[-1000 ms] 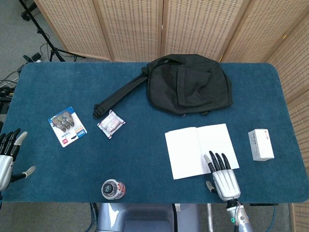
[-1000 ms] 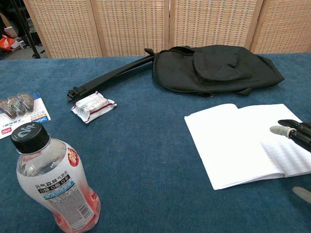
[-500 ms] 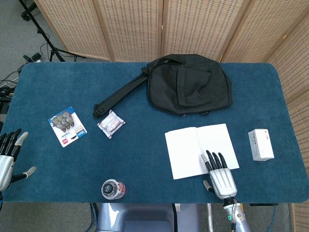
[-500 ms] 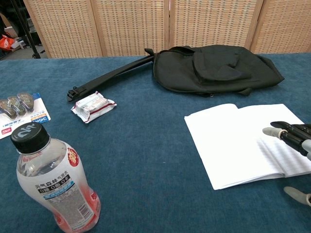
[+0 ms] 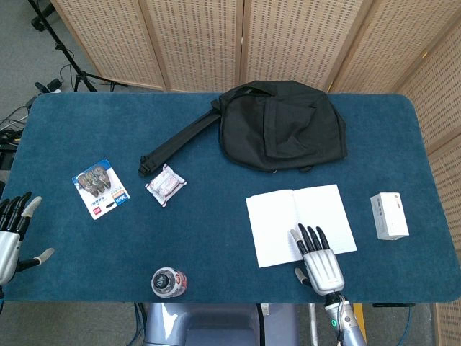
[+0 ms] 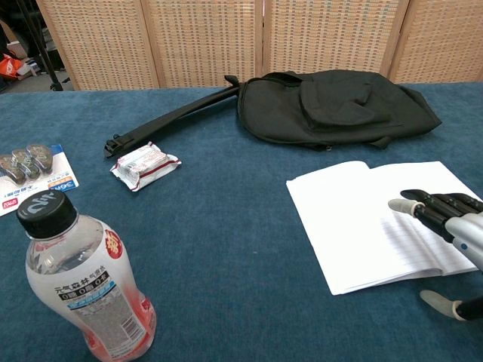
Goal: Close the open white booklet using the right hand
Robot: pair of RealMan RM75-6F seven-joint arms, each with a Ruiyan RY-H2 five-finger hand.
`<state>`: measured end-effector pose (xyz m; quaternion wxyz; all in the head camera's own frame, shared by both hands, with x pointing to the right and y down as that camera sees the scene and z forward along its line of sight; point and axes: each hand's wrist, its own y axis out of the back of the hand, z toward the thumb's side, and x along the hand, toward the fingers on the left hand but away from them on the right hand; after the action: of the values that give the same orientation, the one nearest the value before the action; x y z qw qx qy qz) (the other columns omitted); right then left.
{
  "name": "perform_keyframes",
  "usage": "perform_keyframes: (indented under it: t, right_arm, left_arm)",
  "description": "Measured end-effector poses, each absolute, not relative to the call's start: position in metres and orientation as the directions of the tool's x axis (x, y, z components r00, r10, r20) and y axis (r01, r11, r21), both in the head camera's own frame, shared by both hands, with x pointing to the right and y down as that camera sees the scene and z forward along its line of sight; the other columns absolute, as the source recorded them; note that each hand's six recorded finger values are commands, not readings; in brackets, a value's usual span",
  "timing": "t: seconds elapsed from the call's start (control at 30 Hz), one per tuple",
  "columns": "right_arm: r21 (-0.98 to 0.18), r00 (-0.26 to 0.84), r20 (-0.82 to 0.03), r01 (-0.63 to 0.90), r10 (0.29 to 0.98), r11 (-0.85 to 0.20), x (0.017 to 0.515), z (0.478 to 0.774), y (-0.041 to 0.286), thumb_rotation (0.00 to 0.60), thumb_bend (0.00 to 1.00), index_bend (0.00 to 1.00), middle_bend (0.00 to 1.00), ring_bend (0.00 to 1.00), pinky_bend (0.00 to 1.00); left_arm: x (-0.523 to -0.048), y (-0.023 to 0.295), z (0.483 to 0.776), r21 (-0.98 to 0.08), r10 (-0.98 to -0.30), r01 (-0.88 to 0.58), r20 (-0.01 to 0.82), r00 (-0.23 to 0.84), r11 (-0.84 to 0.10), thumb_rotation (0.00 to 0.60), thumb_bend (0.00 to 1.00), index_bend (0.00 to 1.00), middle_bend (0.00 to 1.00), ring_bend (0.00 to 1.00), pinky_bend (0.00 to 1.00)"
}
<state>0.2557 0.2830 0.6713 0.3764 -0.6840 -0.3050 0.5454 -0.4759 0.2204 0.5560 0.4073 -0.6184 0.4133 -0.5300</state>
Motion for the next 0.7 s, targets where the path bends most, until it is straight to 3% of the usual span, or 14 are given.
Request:
perform_keyframes:
  t: [0.7]
  right_arm:
    - [-0.84,0.245,-0.521,0.022,0.818,-0.542,0.236,0.677,0.278,0.6,0.34,0.0,0.0,0.0,0.0]
  left_arm:
    - [-0.478,0.22,0.554,-0.943,-0.945,-0.087,0.314,0.092,-0.321,0.552,0.07,0.0,0.0,0.0,0.0]
